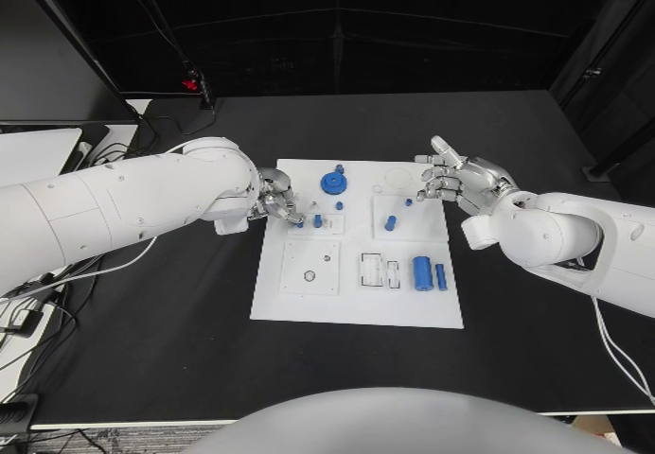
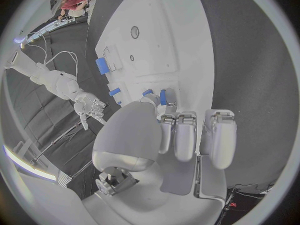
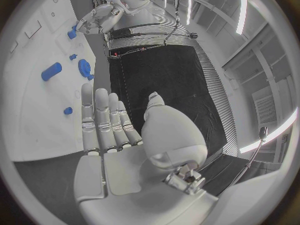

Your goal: Assemble the parts on the task board

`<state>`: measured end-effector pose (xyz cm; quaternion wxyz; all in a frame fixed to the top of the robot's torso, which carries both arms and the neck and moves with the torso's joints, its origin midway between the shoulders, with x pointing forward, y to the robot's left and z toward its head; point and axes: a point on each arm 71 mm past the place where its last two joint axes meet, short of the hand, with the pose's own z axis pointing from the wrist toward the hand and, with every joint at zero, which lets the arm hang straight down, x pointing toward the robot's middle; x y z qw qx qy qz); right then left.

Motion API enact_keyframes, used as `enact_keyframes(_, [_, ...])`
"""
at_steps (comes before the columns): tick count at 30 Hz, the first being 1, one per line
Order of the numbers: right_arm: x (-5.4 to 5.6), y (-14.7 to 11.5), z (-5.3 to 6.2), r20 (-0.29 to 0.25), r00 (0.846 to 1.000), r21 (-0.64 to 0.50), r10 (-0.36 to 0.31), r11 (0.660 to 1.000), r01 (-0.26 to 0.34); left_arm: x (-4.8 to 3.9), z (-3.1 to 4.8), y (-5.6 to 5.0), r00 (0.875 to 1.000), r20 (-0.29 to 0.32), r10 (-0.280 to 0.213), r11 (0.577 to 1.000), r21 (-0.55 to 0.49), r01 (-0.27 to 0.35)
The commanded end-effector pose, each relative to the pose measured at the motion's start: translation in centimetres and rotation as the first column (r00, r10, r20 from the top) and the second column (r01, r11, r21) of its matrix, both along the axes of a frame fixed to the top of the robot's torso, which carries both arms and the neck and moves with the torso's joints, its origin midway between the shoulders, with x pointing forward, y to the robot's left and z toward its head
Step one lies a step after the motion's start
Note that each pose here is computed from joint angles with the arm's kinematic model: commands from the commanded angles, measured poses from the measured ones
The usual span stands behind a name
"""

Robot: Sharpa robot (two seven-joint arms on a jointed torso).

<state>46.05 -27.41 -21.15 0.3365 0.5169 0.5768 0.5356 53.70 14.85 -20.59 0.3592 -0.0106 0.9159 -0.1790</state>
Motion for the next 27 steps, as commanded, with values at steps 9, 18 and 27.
enact_keyframes(9, [-0.05,0.09,0.19,0.010,1.000,0.009,0.008,1.000,-0.008,-0.42,-0.80,0.11,0.999,-0.046,-0.011,0.999,0.049,0.013])
enact_keyframes(18, [-0.06,0.04,0.19,0.010,1.000,0.008,0.007,1.000,-0.007,-0.40,-0.77,0.15,0.999,-0.040,-0.006,0.999,0.046,0.008])
enact_keyframes(27, [-0.06,0.03,0.19,0.009,1.000,0.008,0.007,1.000,-0.007,-0.40,-0.76,0.19,0.999,-0.038,-0.003,0.999,0.046,0.005])
